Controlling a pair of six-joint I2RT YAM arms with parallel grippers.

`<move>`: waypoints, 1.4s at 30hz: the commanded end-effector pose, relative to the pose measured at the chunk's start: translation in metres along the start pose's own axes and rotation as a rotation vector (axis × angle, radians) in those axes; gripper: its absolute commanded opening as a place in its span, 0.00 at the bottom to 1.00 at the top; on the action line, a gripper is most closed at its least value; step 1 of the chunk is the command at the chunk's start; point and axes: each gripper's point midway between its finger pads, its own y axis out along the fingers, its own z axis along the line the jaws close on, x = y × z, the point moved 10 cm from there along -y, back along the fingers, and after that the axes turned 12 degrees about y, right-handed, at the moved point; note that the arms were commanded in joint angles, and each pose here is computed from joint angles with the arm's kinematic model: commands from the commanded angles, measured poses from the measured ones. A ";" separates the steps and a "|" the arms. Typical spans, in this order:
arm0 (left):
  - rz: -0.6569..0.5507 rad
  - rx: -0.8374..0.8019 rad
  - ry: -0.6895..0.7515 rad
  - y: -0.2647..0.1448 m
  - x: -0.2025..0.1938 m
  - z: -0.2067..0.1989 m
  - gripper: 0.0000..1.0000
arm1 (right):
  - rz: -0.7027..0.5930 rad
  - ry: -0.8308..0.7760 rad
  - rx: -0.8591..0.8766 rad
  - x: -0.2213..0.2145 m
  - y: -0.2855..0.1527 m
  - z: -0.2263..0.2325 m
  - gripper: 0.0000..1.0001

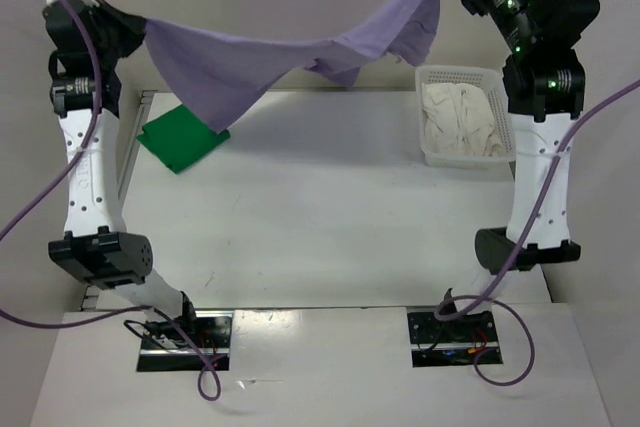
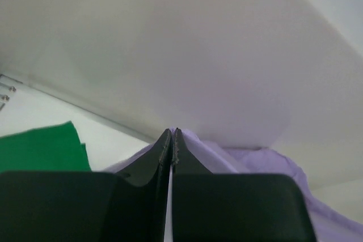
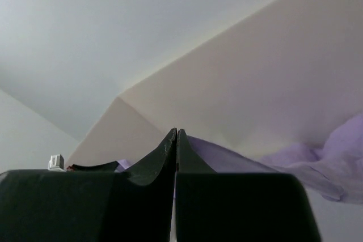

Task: Fold and stack the t-shirts
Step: Flatten out the tshirt, then fold the flattened tshirt in 1/3 of the way

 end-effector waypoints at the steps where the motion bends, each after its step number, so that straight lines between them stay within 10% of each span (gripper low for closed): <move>1: 0.061 0.002 -0.014 -0.013 -0.036 0.012 0.02 | 0.112 0.006 -0.138 -0.027 -0.002 -0.045 0.00; 13: 0.517 0.192 -0.012 -0.118 -0.219 0.078 0.00 | 0.508 0.183 -0.810 -0.196 -0.177 -0.254 0.00; 25: 0.796 0.238 -0.051 -0.177 -0.264 0.083 0.00 | 0.719 0.369 -1.062 -0.239 -0.263 -0.264 0.00; 42: 0.732 0.352 -0.002 -0.122 -0.256 0.095 0.00 | 0.557 0.245 -0.966 -0.207 -0.179 -0.253 0.00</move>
